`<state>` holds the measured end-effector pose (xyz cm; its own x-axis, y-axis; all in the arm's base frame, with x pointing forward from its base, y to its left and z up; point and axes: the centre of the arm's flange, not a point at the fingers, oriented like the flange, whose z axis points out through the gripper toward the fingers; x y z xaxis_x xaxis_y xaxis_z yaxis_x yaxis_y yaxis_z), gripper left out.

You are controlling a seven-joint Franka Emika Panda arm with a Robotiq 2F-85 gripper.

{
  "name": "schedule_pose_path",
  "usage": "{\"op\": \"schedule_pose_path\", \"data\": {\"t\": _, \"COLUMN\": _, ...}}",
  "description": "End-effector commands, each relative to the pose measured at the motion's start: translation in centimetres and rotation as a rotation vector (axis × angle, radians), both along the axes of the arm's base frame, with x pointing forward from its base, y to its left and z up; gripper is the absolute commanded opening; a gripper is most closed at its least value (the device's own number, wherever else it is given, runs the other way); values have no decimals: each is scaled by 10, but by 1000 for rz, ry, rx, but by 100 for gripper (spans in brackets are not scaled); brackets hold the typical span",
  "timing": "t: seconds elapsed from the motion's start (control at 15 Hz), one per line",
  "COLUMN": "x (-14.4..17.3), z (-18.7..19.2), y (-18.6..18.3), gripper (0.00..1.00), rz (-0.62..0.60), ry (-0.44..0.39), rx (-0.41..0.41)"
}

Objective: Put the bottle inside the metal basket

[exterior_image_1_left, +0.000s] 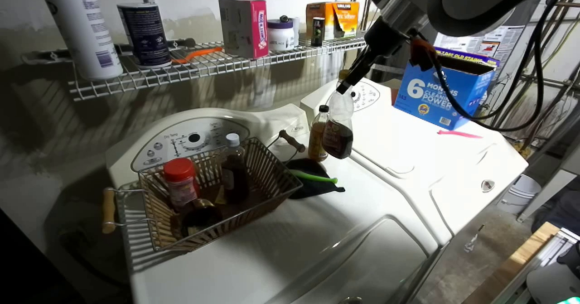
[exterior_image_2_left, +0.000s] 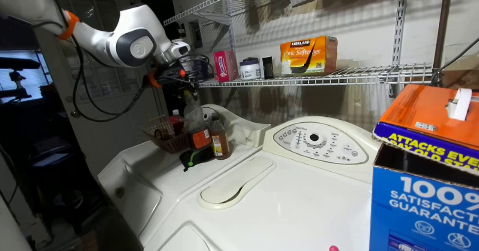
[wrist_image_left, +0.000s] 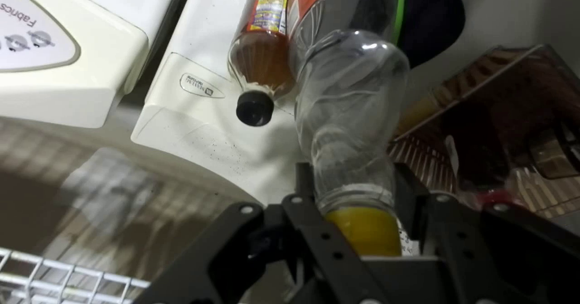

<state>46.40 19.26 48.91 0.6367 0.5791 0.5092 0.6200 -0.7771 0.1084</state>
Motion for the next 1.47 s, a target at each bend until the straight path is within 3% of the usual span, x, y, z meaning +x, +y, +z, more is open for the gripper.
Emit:
{"op": "schedule_pose_path", "data": {"t": 0.0, "x": -9, "z": 50, "y": 17, "gripper": 21, "rz": 13, "ry": -17, "rx": 56}}
{"op": "schedule_pose_path", "data": {"t": 0.6, "x": -20, "z": 80, "y": 89, "gripper": 21, "rz": 112, "ry": -21, "rx": 199}}
{"op": "schedule_pose_path", "data": {"t": 1.0, "x": -26, "z": 62, "y": 137, "gripper": 21, "rz": 168, "ry": 5, "rx": 245}}
{"op": "schedule_pose_path", "data": {"t": 1.4, "x": -16, "z": 38, "y": 167, "gripper": 21, "rz": 137, "ry": -17, "rx": 261}}
